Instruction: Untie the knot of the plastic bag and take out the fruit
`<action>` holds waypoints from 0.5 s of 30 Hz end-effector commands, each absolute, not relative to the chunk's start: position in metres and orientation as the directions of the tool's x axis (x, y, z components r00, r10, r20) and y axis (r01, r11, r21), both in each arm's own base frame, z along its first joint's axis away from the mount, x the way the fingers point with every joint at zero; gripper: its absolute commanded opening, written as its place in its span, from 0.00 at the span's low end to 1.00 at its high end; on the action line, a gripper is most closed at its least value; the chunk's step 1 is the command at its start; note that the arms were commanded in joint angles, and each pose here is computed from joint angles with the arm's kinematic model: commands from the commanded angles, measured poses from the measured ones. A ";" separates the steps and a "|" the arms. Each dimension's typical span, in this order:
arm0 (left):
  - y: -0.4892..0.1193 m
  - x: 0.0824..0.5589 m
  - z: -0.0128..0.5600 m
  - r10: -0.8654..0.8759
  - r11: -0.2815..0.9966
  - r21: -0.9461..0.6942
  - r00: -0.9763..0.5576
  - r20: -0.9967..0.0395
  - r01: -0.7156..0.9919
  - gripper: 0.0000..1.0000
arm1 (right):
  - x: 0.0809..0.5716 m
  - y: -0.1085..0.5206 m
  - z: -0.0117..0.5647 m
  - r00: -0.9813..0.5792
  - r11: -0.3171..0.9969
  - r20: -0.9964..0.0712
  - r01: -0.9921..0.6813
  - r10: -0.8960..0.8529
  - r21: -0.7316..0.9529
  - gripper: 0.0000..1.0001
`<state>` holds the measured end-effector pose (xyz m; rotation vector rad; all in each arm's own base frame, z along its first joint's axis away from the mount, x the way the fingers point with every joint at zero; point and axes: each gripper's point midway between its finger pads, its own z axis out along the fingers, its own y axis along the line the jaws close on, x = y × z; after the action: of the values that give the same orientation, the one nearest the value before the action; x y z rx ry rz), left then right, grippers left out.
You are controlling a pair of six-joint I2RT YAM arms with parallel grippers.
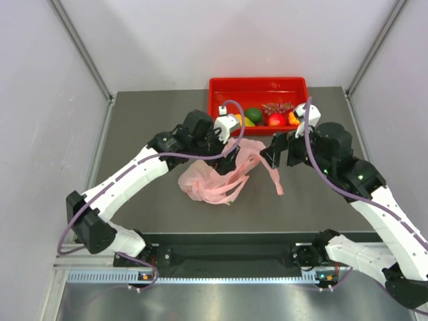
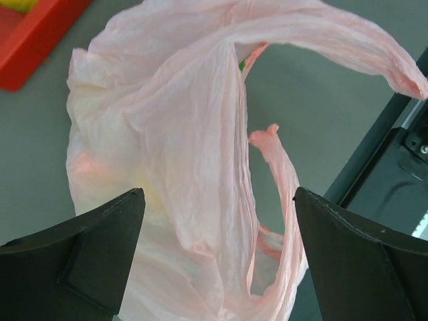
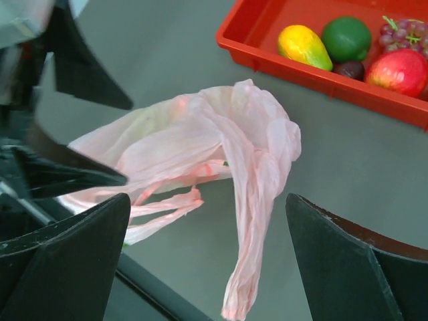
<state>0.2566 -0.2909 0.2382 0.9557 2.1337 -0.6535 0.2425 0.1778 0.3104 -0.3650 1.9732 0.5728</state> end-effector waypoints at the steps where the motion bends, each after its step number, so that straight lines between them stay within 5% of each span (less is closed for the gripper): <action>1: -0.300 0.269 0.245 0.488 0.581 -0.056 -0.402 -0.775 0.812 0.99 | 0.233 0.178 0.332 -0.428 0.816 -0.903 -0.505 0.047 0.282 1.00; 9: -0.304 0.275 0.185 0.621 0.600 0.034 -0.439 -0.650 0.799 0.95 | 0.203 0.190 0.314 -0.480 0.729 -0.875 -0.578 0.059 0.367 1.00; 15: -0.298 0.287 0.189 0.608 0.643 0.090 -0.436 -0.664 0.760 0.82 | 0.186 0.197 0.301 -0.507 0.667 -0.860 -0.624 0.052 0.407 0.97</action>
<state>0.2755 -0.3006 0.1651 1.1107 2.2603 -0.3390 0.1931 0.1897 0.2901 -0.4250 1.9902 0.8111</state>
